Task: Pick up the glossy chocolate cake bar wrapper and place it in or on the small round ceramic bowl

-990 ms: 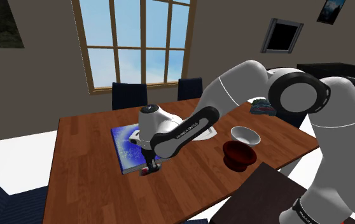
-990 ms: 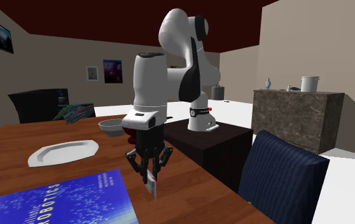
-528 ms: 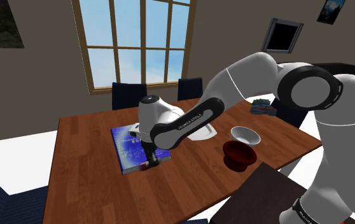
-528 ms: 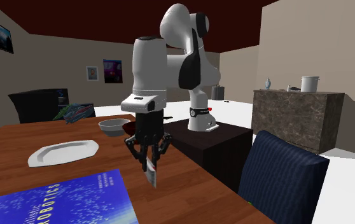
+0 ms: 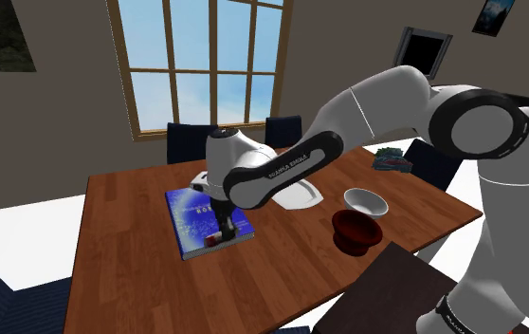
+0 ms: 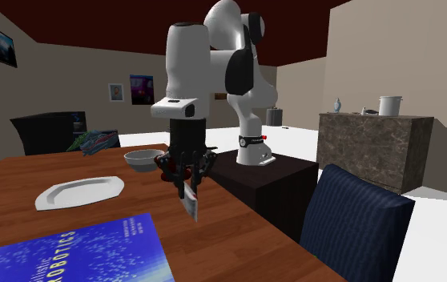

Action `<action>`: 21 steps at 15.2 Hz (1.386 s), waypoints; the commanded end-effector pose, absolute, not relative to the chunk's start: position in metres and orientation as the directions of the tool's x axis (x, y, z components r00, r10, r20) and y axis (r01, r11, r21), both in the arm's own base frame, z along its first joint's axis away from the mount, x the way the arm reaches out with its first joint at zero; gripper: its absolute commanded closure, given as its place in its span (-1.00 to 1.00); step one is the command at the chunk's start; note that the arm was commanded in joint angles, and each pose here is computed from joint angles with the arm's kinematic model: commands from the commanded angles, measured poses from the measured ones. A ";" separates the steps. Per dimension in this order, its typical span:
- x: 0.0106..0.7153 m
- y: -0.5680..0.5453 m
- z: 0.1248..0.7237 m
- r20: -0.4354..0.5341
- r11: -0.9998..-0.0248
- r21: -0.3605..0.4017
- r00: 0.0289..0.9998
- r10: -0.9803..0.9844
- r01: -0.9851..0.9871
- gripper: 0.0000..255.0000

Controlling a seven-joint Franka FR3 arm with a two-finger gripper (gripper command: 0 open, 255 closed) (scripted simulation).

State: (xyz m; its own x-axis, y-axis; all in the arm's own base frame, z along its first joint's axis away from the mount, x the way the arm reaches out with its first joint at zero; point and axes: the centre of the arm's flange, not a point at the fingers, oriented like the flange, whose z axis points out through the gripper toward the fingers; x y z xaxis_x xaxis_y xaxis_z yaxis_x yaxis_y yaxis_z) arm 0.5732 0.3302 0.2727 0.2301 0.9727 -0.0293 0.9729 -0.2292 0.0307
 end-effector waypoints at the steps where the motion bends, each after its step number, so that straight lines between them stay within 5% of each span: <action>1: 0.573 0.330 0.284 -0.029 -0.229 0.030 0.230 0.973 0.973 1.00; 12: 0.573 0.330 0.339 -0.029 -0.229 0.030 0.230 0.973 0.973 1.00; 21: 0.522 0.223 0.344 -0.029 -0.229 0.030 0.230 0.973 0.973 1.00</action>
